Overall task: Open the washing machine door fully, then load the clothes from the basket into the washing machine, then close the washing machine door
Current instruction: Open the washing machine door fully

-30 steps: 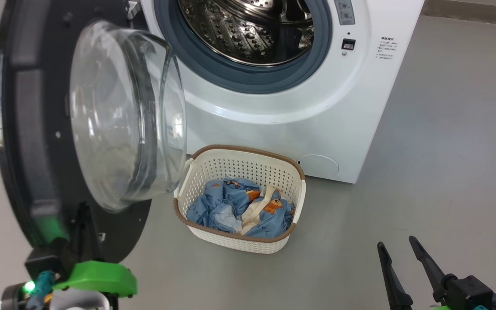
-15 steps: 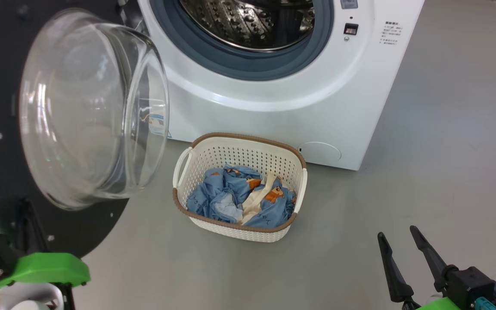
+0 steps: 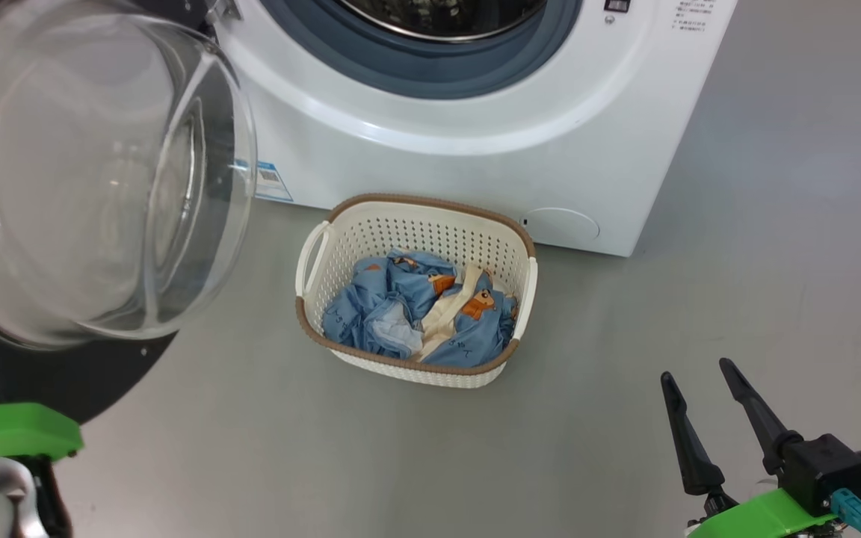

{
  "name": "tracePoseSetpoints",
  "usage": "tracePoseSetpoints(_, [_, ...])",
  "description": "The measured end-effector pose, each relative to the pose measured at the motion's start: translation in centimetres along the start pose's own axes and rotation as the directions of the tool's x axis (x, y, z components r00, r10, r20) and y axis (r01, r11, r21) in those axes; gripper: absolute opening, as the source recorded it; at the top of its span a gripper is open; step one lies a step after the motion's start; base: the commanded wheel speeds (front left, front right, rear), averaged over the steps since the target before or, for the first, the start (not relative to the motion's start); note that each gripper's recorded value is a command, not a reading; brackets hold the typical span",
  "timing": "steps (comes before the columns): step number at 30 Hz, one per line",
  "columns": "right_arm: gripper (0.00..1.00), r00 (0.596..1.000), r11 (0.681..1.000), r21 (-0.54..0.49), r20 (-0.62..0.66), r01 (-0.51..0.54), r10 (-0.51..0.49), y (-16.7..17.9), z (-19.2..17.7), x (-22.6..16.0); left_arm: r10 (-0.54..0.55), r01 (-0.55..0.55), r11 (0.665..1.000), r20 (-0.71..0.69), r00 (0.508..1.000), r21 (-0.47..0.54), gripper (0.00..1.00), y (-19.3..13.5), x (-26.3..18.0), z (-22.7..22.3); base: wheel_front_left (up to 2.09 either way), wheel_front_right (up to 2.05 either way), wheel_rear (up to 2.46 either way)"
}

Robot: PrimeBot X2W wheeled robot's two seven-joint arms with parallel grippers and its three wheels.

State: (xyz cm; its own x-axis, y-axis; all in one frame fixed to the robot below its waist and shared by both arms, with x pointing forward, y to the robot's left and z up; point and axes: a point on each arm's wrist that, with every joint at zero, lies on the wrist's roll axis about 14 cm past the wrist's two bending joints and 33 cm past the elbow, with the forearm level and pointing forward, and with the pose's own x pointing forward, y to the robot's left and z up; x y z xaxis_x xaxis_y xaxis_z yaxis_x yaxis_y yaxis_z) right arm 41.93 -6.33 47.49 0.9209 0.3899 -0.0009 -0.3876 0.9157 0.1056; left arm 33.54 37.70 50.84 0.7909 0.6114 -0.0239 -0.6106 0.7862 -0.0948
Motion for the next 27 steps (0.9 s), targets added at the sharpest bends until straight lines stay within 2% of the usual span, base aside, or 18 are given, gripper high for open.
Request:
tracePoseSetpoints(18, [1.00,0.999,1.000,-0.017,-0.047,-0.018,0.017,-1.0,-1.9,1.6,0.140,-0.140,0.990,0.022,0.990,0.020,0.00,5.0,4.1,0.7,0.00,0.00,0.00])
tracePoseSetpoints(27, [1.00,0.999,0.999,-0.014,-0.044,-0.030,0.029,-0.8,-2.1,2.4,0.165,-0.165,0.986,0.016,0.986,0.031,0.00,6.3,5.6,0.7,0.00,0.00,0.00])
